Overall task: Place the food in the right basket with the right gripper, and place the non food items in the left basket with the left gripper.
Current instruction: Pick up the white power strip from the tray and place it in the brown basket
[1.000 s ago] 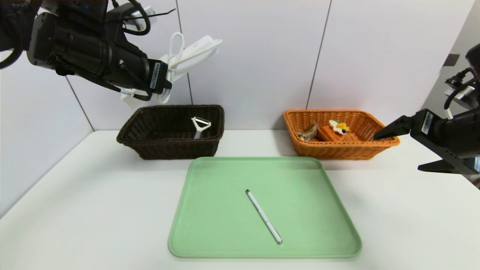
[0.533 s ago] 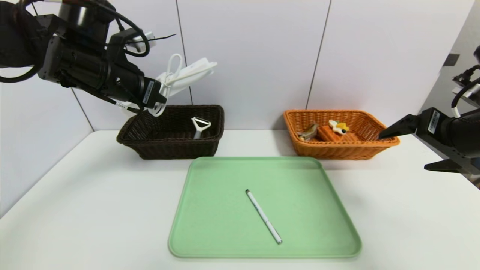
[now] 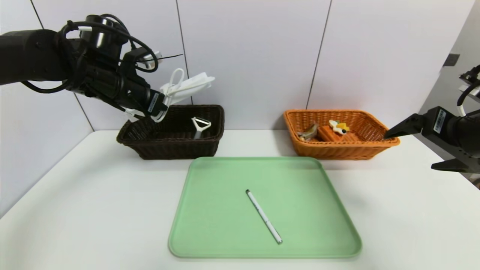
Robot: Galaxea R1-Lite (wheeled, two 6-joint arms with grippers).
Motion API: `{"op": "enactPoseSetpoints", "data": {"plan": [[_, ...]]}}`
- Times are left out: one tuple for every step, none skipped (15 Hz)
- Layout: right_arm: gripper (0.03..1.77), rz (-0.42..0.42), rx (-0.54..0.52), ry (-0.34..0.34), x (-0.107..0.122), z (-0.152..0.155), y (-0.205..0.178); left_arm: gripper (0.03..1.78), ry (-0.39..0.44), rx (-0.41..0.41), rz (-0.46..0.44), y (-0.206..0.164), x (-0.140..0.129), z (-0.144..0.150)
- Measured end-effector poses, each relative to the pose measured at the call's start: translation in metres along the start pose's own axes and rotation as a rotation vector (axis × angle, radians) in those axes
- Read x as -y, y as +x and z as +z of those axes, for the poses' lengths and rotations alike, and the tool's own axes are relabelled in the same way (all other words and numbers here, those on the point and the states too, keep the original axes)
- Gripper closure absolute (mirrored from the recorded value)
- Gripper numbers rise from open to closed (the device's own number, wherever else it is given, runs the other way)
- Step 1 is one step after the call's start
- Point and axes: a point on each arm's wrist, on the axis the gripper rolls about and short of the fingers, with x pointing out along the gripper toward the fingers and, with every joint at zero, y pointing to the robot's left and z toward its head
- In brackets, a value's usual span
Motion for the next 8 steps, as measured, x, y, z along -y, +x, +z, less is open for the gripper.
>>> {"op": "enactPoseSetpoints", "data": {"plan": [[0.09, 0.000, 0.001, 0.000, 0.000, 0.000, 0.000, 1.73, 0.003, -0.001, 0.000, 0.005, -0.001, 0.000], [0.09, -0.001, 0.001, -0.001, 0.000, 0.000, 0.000, 1.73, 0.003, -0.005, -0.001, 0.009, -0.002, -0.001], [0.09, -0.001, 0.001, 0.000, 0.000, 0.000, 0.000, 1.73, 0.004, -0.005, 0.000, 0.012, -0.003, 0.000], [0.09, -0.002, 0.001, 0.000, 0.000, 0.000, 0.000, 1.73, 0.002, -0.007, 0.002, 0.016, -0.004, 0.000], [0.09, -0.003, 0.000, 0.000, 0.000, 0.000, 0.001, 1.73, 0.004, -0.010, 0.002, 0.019, -0.006, -0.001], [0.09, -0.004, -0.001, 0.000, 0.000, 0.000, 0.001, 1.73, 0.014, -0.015, 0.003, 0.023, -0.007, -0.001], [0.09, -0.006, -0.003, -0.001, 0.000, 0.000, 0.002, 1.73, 0.019, -0.021, 0.003, 0.027, -0.008, -0.003], [0.09, -0.007, -0.004, 0.000, 0.000, 0.000, 0.003, 1.73, 0.017, -0.027, 0.004, 0.030, -0.010, -0.004]]}}
